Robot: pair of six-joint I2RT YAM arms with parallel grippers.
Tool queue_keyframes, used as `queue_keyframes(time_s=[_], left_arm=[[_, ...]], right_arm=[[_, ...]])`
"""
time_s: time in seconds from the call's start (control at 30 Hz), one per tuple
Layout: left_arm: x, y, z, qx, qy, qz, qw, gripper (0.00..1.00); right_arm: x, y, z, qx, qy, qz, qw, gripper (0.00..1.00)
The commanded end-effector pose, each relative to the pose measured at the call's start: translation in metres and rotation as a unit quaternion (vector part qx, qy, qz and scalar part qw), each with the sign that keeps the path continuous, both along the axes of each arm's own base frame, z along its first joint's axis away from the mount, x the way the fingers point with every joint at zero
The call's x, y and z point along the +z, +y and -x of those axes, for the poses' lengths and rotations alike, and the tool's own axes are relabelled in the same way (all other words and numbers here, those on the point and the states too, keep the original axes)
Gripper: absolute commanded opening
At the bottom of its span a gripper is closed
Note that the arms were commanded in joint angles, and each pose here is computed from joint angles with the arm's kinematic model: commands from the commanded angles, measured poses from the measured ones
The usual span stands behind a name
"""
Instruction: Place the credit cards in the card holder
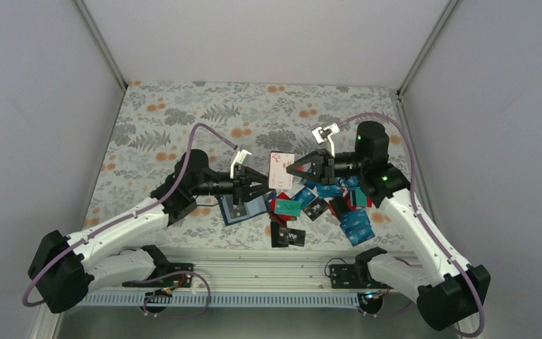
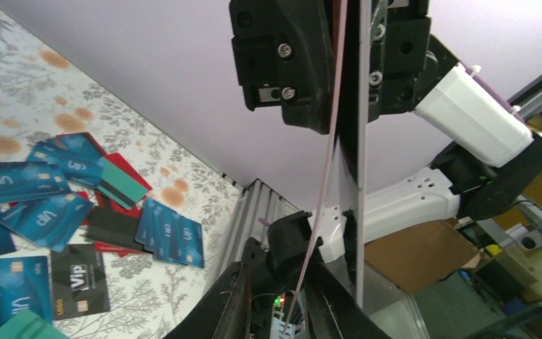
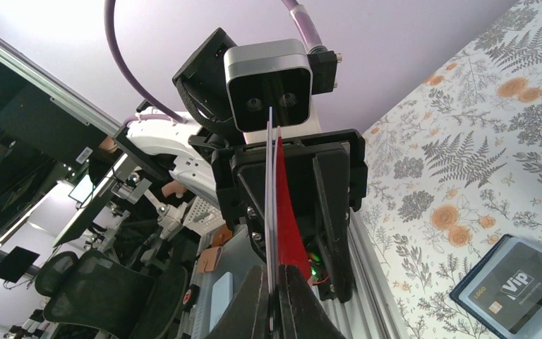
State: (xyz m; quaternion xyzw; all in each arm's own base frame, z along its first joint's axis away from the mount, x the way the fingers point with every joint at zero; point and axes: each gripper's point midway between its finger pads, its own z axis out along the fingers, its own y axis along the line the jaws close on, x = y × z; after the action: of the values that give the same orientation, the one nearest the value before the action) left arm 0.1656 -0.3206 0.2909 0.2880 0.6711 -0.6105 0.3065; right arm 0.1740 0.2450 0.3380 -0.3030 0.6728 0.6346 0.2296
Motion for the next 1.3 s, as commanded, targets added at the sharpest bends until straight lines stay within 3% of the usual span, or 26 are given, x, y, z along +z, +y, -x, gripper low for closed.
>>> queue_keyframes(time_s=[0.0,0.13,0.33,0.53,0.6,0.73,0.8,0.9,1.0,1.1,1.27], left_arm=[[0.03,-0.002,-0.001,-0.005,-0.031,0.04,0.999,0.18],[0.032,-0.002,0.002,-0.013,-0.032,0.045,0.998,0.03],[0.023,-0.004,-0.009,0.01,-0.023,0.019,1.0,0.02],[-0.013,-0.025,-0.041,0.034,0.01,-0.042,0.999,0.02],[-0.033,-0.035,-0.054,0.039,0.027,-0.066,0.997,0.02],[-0.091,-0.051,-0.083,0.063,0.077,-0.137,0.986,0.02],[-0.123,-0.051,-0.098,0.091,0.1,-0.192,0.972,0.02],[-0.159,-0.048,-0.113,0.123,0.128,-0.251,0.951,0.02],[-0.184,-0.033,-0.118,0.162,0.148,-0.3,0.928,0.02],[-0.182,-0.021,-0.112,0.178,0.151,-0.302,0.924,0.02],[-0.15,-0.016,-0.094,0.161,0.144,-0.257,0.942,0.02]], right_arm=[[0.009,0.004,0.016,0.04,-0.016,-0.012,0.999,0.04],[0.006,0.005,0.011,0.03,-0.015,-0.008,0.999,0.04],[-0.015,0.005,-0.013,-0.038,0.004,0.028,0.999,0.04],[-0.076,-0.013,-0.046,-0.138,0.086,0.09,0.983,0.1],[-0.095,-0.022,-0.055,-0.169,0.114,0.103,0.974,0.21],[-0.148,-0.056,-0.076,-0.262,0.184,0.162,0.934,0.58],[-0.178,-0.075,-0.083,-0.305,0.218,0.202,0.905,0.67],[-0.212,-0.087,-0.081,-0.32,0.259,0.232,0.881,0.82],[-0.23,-0.093,-0.083,-0.329,0.275,0.256,0.867,0.9],[-0.219,-0.087,-0.087,-0.319,0.252,0.237,0.882,0.94],[-0.167,-0.063,-0.088,-0.25,0.178,0.15,0.94,0.95]])
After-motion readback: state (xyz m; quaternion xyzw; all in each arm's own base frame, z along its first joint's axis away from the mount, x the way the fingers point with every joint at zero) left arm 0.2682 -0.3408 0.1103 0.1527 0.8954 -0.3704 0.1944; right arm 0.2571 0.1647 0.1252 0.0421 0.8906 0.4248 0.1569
